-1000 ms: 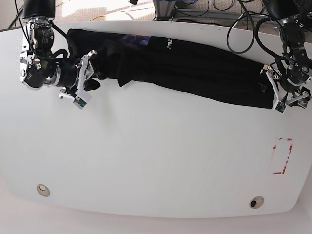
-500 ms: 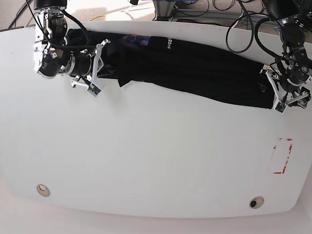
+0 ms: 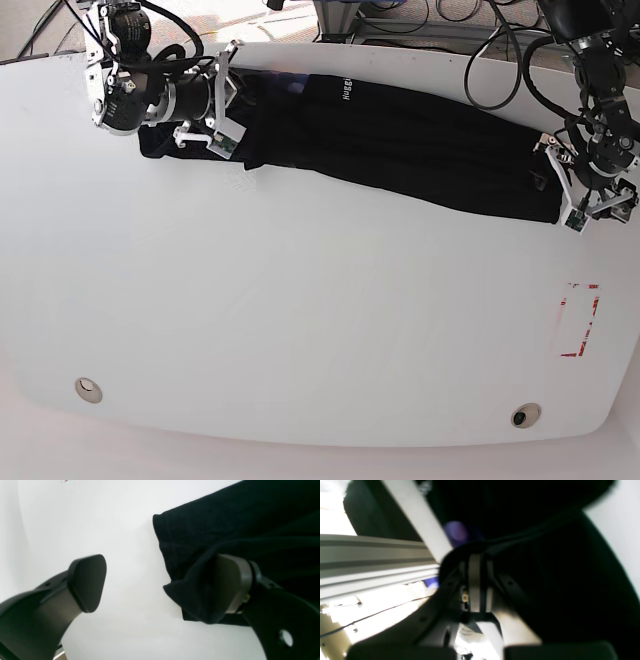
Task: Layout the t-shirt on the table in an organized manner, then fold the t-shirt properly
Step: 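Grasp the bunched shirt end with the right gripper and tuck it inward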
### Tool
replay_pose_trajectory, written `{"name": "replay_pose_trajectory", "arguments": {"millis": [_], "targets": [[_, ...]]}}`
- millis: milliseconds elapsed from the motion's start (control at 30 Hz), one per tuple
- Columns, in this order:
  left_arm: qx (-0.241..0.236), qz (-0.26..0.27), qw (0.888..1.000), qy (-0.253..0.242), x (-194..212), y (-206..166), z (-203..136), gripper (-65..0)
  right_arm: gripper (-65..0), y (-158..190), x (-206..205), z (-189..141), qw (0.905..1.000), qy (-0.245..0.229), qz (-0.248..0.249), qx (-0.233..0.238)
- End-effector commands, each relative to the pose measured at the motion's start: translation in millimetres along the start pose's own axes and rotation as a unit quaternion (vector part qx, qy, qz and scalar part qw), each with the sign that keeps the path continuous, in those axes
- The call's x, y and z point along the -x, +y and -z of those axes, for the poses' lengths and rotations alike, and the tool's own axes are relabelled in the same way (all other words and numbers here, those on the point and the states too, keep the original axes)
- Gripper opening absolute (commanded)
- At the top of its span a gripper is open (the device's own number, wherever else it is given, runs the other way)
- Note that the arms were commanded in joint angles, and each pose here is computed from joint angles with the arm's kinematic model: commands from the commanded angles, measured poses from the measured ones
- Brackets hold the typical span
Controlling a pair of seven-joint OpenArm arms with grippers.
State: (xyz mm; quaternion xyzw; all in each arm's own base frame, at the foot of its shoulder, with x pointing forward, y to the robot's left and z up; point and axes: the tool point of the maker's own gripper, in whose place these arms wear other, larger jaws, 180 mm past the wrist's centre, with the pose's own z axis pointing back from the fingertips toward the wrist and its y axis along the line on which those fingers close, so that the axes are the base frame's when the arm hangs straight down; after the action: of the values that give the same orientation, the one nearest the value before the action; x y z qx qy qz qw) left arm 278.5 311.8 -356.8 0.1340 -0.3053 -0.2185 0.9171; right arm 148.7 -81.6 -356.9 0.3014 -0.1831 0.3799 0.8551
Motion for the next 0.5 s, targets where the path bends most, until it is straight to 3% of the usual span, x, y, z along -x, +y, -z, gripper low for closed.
{"name": "replay_pose_trajectory", "arguments": {"millis": [0,200,467], "targets": [[-0.015,0.004,1.0,-0.015,-10,11,-5,0.0,-62.8,4,-1,-11,0.9998,-0.009,-0.007,-0.014],[-0.015,0.003,1.0,-0.015,-10,11,-5,0.0,-62.8,3,-25,-33,0.9975,-0.048,-0.024,-0.047],[-0.015,0.003,1.0,-0.015,-10,11,-5,0.0,-62.8,-46,-55,-62,0.9944,-0.095,-0.028,0.039]]}}
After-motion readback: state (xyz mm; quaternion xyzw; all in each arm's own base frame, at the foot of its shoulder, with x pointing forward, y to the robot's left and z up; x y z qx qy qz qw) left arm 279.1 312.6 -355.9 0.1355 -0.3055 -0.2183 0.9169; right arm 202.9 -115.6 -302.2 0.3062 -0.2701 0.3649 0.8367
